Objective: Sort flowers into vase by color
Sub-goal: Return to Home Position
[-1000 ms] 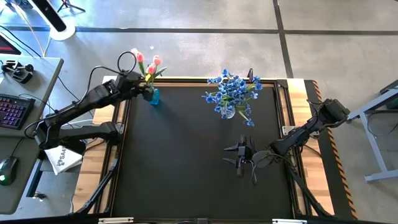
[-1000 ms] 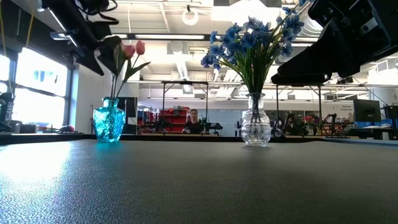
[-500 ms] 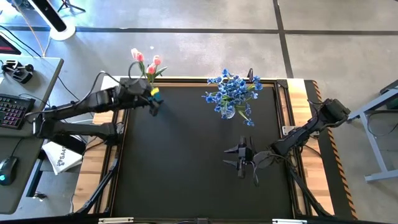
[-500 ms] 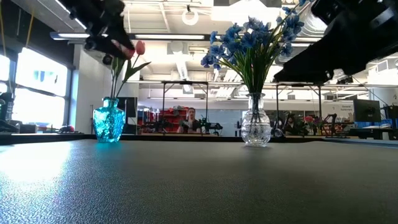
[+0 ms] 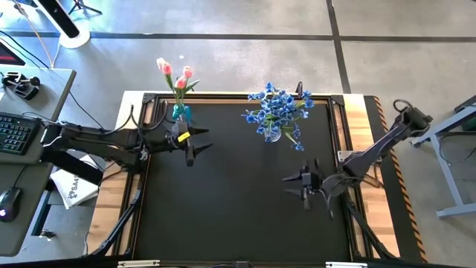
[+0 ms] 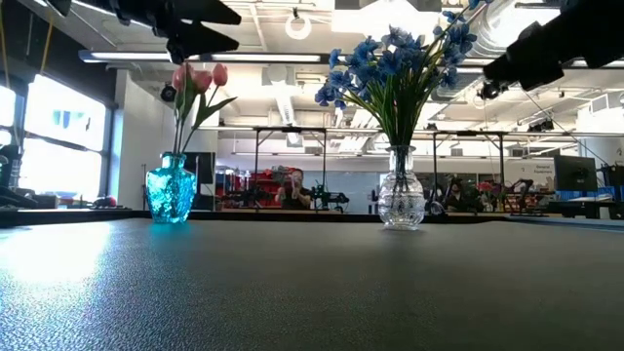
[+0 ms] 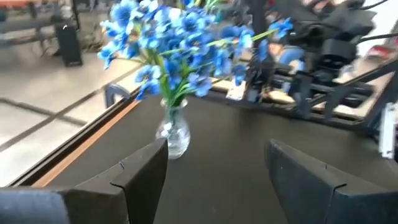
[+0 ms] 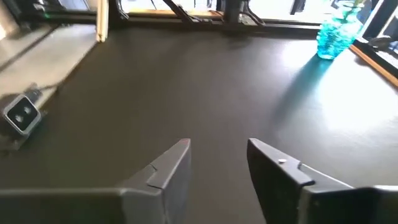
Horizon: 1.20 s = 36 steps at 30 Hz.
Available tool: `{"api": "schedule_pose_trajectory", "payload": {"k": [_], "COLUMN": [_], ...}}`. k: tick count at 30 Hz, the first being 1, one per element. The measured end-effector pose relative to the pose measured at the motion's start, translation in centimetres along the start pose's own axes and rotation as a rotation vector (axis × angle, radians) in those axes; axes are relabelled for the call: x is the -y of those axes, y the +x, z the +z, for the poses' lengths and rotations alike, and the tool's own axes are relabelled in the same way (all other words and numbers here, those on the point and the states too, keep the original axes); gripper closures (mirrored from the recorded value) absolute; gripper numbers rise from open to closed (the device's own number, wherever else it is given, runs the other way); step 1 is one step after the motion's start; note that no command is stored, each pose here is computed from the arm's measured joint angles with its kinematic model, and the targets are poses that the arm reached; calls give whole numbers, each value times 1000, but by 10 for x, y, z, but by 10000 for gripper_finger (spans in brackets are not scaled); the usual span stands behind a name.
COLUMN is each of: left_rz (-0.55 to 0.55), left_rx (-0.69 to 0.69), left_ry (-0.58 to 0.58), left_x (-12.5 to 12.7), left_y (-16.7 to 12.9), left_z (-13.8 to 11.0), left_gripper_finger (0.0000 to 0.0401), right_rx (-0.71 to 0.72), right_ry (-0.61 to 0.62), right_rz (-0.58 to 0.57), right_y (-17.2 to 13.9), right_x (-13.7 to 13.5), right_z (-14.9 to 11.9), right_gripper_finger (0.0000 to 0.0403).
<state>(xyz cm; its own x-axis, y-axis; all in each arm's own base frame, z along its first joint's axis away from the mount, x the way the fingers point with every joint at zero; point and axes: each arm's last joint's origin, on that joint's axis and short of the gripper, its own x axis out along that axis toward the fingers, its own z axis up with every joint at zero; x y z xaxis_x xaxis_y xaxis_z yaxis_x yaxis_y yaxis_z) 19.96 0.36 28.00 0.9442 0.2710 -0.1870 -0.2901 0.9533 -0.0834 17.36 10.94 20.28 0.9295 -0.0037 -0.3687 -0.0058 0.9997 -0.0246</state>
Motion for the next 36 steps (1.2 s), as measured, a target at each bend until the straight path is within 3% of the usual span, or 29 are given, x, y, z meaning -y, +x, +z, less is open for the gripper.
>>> {"api": "schedule_pose_trajectory", "payload": {"k": [7, 18, 29, 36], "left_rz": [-101, -48, -40, -35], "left_rx": [91, 207, 241, 248], "left_ry": [10, -16, -46, -10], "left_x": [-6, -34, -44, -44], "left_y": [1, -16, -34, -34], "left_z": [-14, -36, -57, -56], "left_gripper_finger": [146, 146, 146, 146], "right_rx": [-7, 16, 220, 317], "right_ry": [-2, 3, 115, 139], "right_rz": [27, -36, 12, 21], "right_y": [-30, -57, -57, -69], "right_x": [22, 47, 65, 76], "right_z": [8, 10, -41, -53], "right_gripper_finger": [314, 392, 402, 402]}}
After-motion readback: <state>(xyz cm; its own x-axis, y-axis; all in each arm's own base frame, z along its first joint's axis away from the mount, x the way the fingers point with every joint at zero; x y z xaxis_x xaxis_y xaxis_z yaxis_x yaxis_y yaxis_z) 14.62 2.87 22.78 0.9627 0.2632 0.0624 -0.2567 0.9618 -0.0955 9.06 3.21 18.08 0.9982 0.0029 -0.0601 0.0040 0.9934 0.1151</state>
